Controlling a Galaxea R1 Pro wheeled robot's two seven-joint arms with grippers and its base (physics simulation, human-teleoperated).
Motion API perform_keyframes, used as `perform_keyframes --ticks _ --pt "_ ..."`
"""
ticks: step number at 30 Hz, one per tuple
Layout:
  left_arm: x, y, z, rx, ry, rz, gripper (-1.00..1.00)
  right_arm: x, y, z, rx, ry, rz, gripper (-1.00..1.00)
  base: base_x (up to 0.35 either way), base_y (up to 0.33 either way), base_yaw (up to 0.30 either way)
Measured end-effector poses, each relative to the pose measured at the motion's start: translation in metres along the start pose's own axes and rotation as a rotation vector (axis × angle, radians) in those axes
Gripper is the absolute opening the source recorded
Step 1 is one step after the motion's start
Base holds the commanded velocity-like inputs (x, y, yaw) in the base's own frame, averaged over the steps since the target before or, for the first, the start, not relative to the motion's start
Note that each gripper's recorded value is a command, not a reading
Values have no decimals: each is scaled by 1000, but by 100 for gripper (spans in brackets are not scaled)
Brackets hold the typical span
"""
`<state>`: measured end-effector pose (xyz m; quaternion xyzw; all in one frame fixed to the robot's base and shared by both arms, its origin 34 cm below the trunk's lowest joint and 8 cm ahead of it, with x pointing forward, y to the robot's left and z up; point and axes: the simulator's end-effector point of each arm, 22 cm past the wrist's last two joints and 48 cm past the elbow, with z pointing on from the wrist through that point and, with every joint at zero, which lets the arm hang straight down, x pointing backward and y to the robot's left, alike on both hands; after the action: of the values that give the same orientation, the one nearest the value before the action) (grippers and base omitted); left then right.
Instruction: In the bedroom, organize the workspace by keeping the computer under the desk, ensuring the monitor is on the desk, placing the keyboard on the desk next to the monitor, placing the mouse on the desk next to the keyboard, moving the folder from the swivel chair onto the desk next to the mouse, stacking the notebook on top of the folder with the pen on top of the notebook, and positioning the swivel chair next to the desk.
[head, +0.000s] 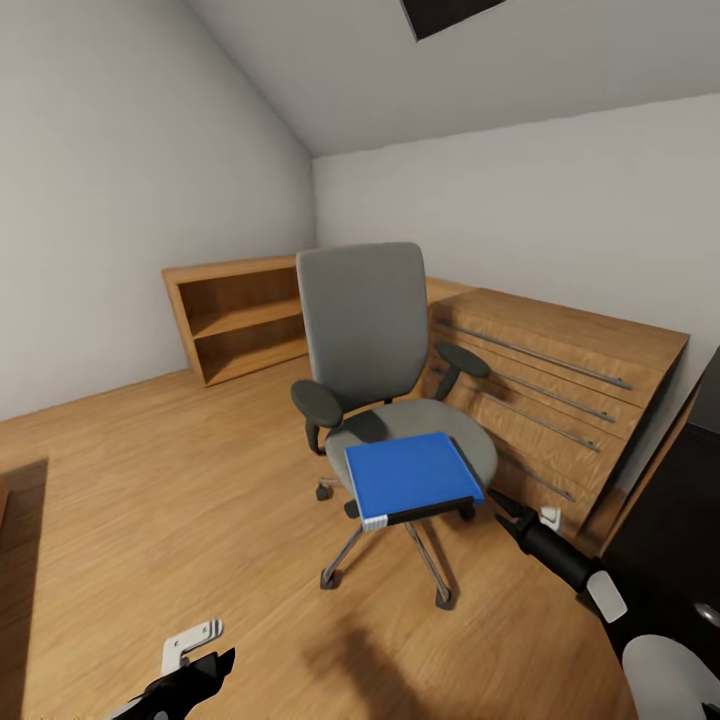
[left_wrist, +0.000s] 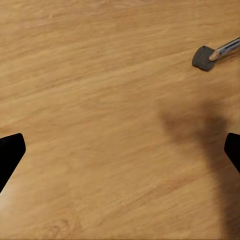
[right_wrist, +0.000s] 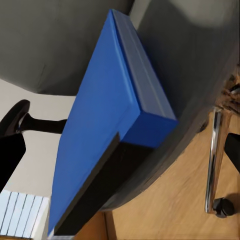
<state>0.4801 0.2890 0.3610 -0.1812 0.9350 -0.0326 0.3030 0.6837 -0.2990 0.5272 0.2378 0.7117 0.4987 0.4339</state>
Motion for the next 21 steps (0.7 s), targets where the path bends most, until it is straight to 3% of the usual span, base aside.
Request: perform_keyframes --ticks 21 --pt "8 3 7 1 0 -2 100 8 -11 0 3 3 1 100 0 0 0"
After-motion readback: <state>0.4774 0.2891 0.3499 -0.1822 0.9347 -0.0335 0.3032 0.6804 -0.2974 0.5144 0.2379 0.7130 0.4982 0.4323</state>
